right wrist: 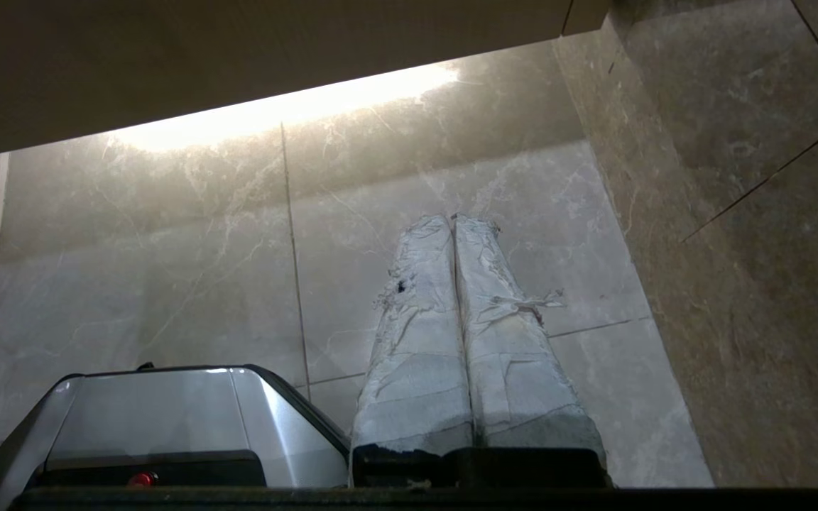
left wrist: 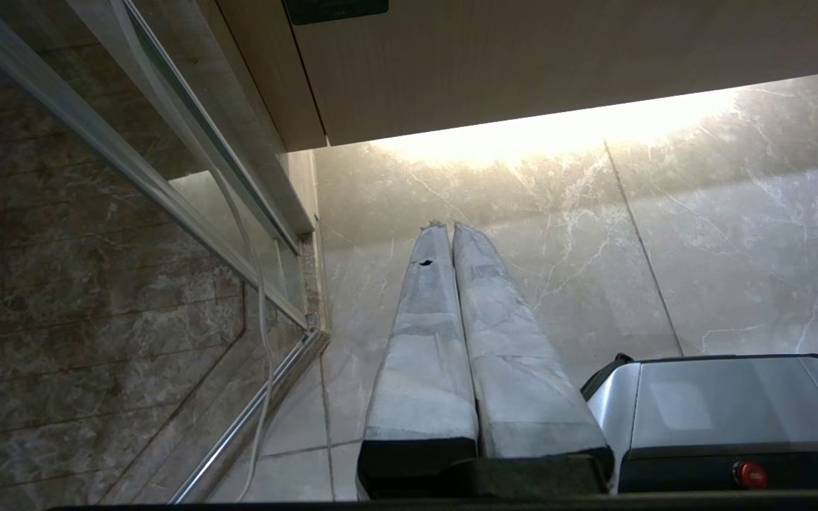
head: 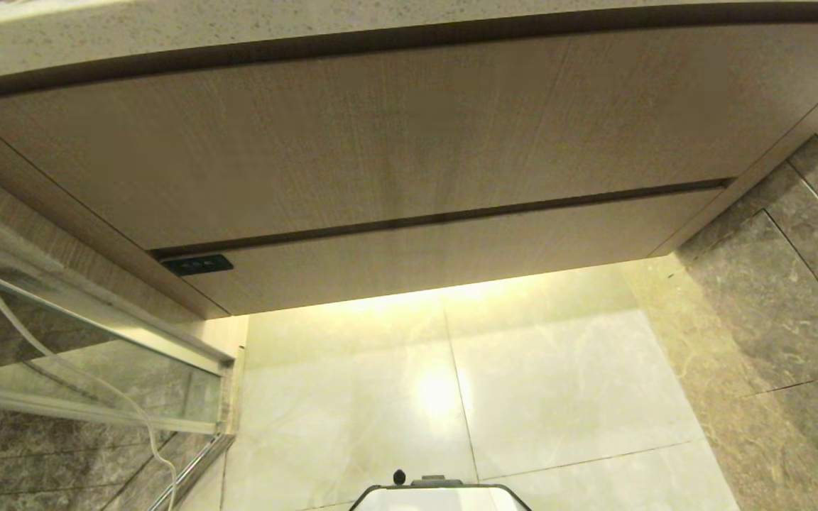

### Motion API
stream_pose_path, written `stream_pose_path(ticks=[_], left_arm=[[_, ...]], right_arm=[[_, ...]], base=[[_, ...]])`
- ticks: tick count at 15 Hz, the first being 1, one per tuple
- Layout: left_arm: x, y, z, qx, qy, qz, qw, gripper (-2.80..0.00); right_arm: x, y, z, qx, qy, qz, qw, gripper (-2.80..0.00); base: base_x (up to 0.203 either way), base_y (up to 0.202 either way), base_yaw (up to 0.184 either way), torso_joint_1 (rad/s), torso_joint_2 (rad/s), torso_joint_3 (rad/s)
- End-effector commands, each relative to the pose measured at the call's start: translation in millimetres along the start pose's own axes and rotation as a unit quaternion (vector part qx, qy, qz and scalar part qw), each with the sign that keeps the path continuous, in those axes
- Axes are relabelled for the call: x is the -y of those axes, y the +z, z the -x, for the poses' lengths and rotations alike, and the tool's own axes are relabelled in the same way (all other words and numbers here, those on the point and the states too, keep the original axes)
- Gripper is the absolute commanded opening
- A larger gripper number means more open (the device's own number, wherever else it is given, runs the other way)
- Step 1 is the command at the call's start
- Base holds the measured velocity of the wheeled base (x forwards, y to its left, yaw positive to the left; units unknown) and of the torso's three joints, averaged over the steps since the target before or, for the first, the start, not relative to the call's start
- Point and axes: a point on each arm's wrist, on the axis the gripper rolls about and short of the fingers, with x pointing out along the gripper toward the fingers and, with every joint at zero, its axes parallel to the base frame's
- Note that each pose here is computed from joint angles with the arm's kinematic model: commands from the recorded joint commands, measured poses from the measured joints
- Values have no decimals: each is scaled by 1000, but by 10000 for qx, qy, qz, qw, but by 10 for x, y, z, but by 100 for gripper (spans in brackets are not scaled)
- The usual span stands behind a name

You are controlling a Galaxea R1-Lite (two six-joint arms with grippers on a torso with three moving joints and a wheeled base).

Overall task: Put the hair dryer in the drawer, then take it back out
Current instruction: Pull open the drawer

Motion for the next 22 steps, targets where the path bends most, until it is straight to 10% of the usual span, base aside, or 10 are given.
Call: stream_pose_path(ticks=[1,16,22], left_arm=[[0,-1,0,-1,0,-2,10000,-280],[0,-4,-1,-7,0,-2,10000,-280],[0,-1,0,-2,0,-2,10000,-280]], right_arm=[[0,-4,0,0,0,-2,10000,-280],[-3,29,4,110,27,255,9996,-280],[-61,1222,367,601,22,267,9978,-280]], base=[[0,0,0,0,0,0],[0,0,0,0,0,0],[0,0,0,0,0,0]])
